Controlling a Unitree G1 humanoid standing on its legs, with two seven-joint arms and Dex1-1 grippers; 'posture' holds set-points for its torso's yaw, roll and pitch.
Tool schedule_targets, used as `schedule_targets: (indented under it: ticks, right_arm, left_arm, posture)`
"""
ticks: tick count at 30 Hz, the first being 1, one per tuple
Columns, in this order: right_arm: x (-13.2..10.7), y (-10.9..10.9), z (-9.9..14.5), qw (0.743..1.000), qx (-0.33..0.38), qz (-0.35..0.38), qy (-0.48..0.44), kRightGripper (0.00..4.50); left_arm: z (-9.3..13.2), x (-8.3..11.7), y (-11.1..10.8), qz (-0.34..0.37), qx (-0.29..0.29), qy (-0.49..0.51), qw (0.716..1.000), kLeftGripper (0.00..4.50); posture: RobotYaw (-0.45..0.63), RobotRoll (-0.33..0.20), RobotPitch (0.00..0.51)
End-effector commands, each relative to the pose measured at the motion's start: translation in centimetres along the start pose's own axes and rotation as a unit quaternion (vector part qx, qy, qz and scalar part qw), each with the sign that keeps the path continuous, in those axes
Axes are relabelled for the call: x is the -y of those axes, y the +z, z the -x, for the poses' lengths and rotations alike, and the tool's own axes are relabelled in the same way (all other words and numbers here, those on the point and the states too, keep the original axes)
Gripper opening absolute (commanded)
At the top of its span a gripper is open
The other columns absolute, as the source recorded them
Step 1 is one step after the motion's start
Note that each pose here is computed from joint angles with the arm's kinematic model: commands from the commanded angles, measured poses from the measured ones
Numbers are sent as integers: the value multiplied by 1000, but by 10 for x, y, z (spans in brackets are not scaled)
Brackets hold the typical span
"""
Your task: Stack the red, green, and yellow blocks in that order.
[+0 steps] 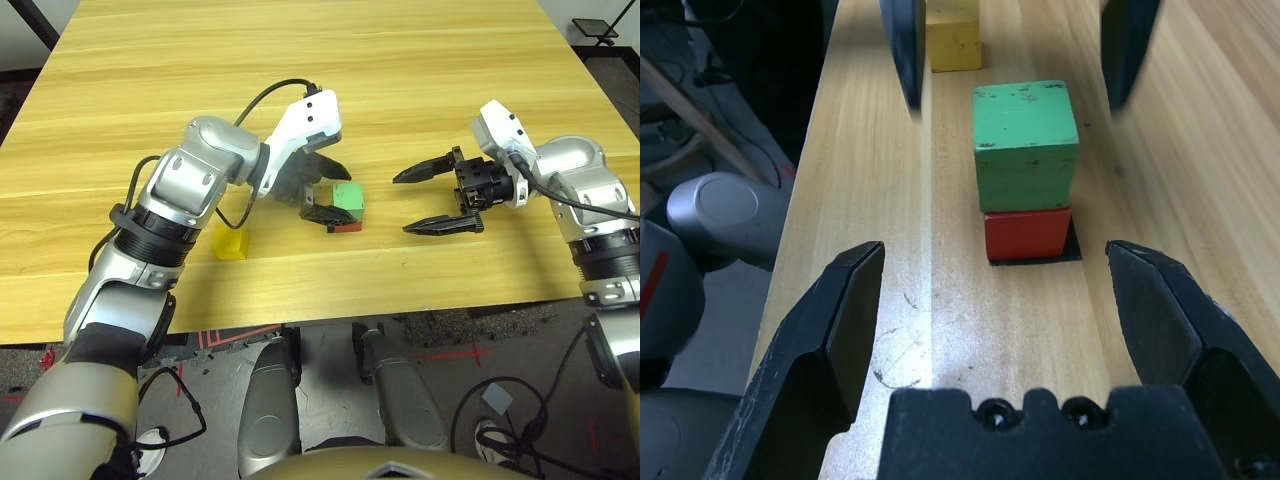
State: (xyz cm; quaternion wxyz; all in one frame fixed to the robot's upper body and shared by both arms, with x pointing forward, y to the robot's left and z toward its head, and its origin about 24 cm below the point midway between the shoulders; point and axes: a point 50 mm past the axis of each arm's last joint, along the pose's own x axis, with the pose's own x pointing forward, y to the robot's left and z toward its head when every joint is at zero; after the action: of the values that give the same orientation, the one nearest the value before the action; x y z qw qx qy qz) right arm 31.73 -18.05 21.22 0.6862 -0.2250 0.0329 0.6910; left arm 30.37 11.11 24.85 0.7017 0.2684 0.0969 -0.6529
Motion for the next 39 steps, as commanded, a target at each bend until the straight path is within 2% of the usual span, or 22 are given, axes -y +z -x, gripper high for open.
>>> schedule_targets:
  ticks: [1, 2, 5, 9, 12, 21, 39]
  right_arm:
    - [-3, 3, 5, 1000, -3, 4, 3, 4500]
    - [-4, 3, 5, 1000, -3, 4, 4, 4500]
    - [-5, 3, 6, 1000, -6, 6, 15, 4500]
    - [-4, 8, 7, 1000, -4, 12, 25, 4500]
    - [-3, 12, 8, 999, -5, 17, 26, 4500]
    - [-6, 33, 7, 998, -11, 42, 42, 4500]
    - [-8, 27, 11, 999, -13, 25, 36, 4500]
  left_arm:
    - [41, 16, 3, -11, -13, -6, 1000, 4470]
    - [48, 19, 1, -12, -22, -8, 1000, 4470]
    - [87, 34, -27, -5, -81, -1, 997, 4470]
    - [114, 45, -56, 13, -125, 19, 992, 4470]
    - [126, 47, -74, 12, -147, 39, 988, 4470]
    - [130, 41, -96, -2, -169, 64, 983, 4470]
    - [104, 49, -106, 44, -163, 47, 985, 4470]
  posture:
    - [-89, -76, 280]
    - [-89, -76, 280]
    - [-56, -72, 275]
    - [-33, -80, 269]
    - [-30, -85, 268]
    - [-50, -109, 262]
    - [-68, -119, 274]
